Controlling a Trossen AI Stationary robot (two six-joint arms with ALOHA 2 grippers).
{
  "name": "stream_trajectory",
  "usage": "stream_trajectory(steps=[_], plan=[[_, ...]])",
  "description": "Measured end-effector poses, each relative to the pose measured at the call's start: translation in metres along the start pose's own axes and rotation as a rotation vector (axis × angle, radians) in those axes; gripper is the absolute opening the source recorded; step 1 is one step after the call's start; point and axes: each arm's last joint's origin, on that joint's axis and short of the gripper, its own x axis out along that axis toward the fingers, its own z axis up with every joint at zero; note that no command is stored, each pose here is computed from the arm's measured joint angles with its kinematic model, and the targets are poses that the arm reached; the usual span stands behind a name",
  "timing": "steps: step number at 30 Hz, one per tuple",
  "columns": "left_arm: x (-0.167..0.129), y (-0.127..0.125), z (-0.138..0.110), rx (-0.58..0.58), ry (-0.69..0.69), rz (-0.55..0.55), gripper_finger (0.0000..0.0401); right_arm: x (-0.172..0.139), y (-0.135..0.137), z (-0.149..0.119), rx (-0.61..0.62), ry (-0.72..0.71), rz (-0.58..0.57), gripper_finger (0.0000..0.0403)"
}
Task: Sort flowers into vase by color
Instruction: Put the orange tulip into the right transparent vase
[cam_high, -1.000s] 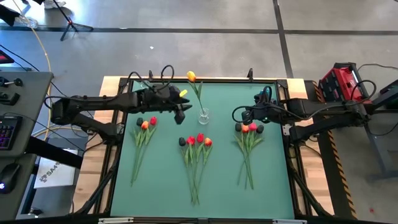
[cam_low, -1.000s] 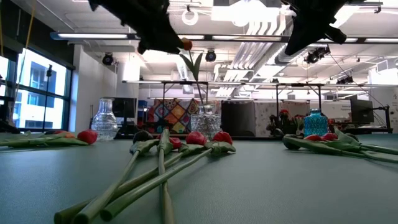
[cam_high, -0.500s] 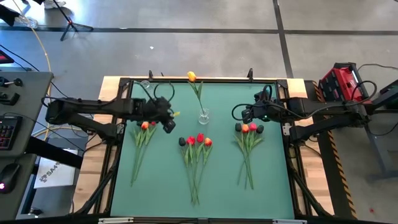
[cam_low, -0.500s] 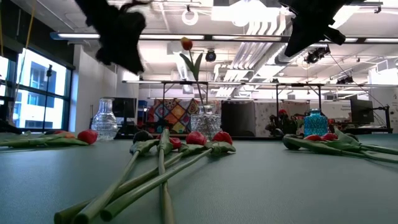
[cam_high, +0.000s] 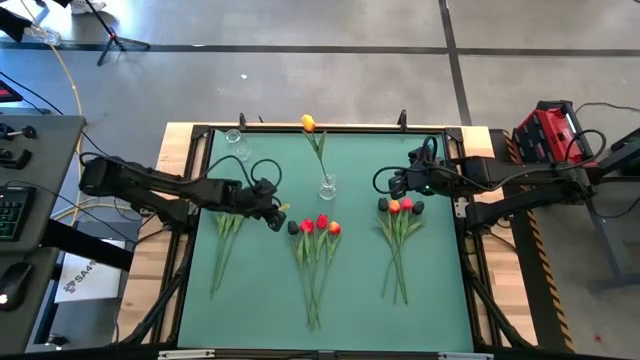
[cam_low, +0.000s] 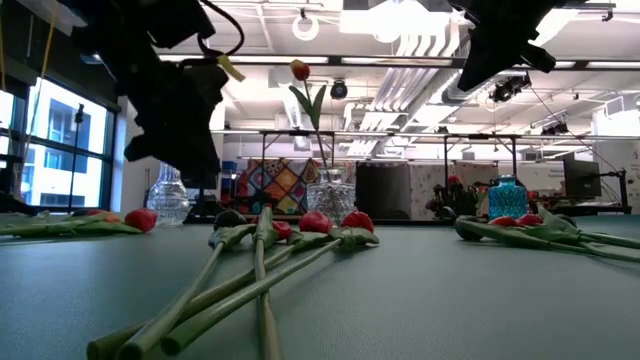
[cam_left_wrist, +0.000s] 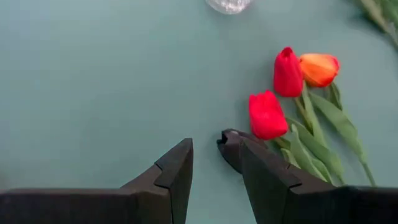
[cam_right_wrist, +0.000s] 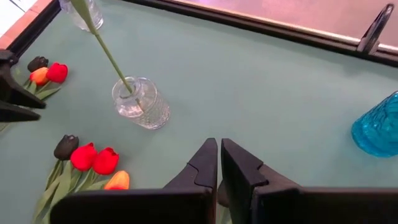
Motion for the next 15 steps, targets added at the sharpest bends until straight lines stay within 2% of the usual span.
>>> stream_trajectory(steps=[3,7,10,15], plan=[[0.012,-0.005,-0.004,-0.017,0.01,-0.008,0.0119,0.001,0.0,-0.001,0.01,0.011,0.009,0.0011],[0.024,-0.02,-0.006,-0.026,-0.011,-0.119,0.0119,0.008,-0.002,-0.009,0.04,0.066,0.012,0.0011],[0.028,-0.025,-0.007,-0.027,-0.003,-0.155,0.0119,0.016,-0.003,-0.02,0.1,0.128,0.036,0.0011],[0.023,-0.026,-0.006,-0.05,0.001,-0.183,0.0119,0.031,0.009,-0.044,0.204,0.157,0.186,0.0011]])
